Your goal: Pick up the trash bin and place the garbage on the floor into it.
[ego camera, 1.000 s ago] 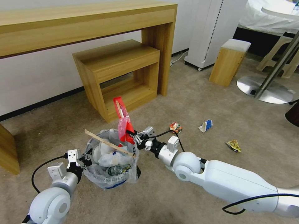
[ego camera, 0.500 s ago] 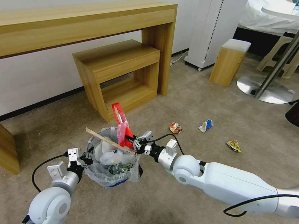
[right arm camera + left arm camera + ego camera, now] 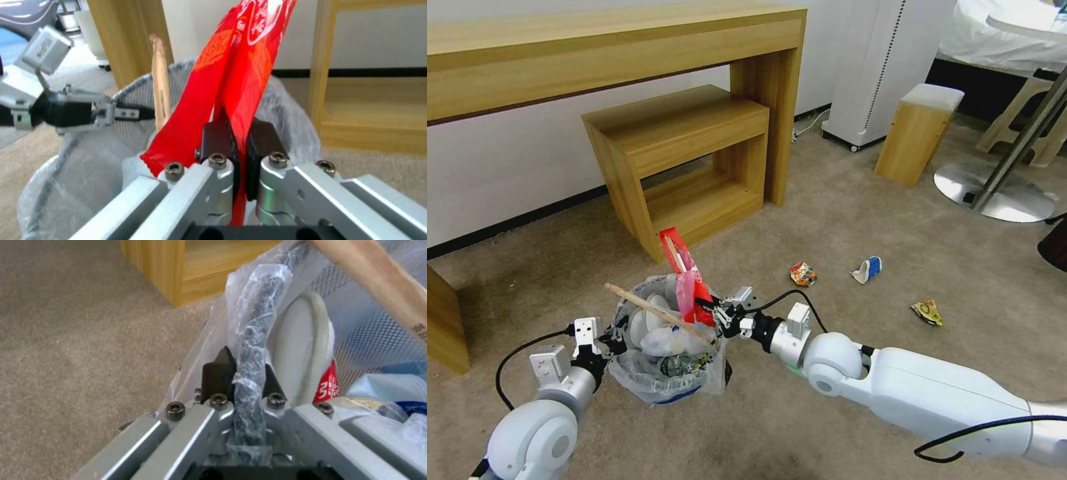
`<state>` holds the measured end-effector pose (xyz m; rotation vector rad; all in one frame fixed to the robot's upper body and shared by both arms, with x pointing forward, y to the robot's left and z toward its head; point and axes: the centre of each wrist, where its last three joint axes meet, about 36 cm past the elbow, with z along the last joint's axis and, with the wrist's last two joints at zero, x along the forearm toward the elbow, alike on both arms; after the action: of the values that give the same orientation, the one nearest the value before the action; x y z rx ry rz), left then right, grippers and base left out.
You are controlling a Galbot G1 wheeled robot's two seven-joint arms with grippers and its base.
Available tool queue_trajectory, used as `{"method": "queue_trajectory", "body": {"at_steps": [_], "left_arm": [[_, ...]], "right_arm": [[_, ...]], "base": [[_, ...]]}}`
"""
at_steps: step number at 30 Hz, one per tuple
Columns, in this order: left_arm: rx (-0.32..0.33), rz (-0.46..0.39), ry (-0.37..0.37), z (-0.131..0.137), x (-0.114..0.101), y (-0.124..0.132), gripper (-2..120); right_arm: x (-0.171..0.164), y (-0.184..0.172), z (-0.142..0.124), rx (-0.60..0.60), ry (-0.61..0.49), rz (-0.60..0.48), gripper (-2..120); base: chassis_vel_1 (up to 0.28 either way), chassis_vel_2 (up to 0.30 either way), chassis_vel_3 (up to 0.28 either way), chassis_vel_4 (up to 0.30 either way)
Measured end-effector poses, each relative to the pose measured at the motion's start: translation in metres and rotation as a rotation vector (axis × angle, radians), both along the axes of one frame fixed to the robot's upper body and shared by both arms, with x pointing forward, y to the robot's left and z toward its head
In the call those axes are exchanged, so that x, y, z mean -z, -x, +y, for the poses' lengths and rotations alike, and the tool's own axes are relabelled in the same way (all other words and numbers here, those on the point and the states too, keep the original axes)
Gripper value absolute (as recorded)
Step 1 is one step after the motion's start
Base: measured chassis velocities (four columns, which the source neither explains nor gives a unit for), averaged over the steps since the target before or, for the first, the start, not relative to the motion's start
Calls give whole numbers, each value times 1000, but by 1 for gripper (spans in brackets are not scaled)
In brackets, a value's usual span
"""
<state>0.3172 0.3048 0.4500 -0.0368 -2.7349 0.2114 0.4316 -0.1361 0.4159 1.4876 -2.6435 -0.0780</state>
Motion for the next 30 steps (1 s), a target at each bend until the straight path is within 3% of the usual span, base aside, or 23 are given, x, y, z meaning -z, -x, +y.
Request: {"method": "queue_trajectory", "body": {"at_steps": [18, 30], "left_arm": [[7, -17, 11, -5, -7, 5, 0], [10, -21, 10, -5, -9, 4, 0]], "right_arm": [[9, -3, -2, -42, 41, -30, 2], [4, -13, -26, -113, 86, -109, 2]], "base": [[0, 0, 0, 0], [0, 0, 0, 0]]}}
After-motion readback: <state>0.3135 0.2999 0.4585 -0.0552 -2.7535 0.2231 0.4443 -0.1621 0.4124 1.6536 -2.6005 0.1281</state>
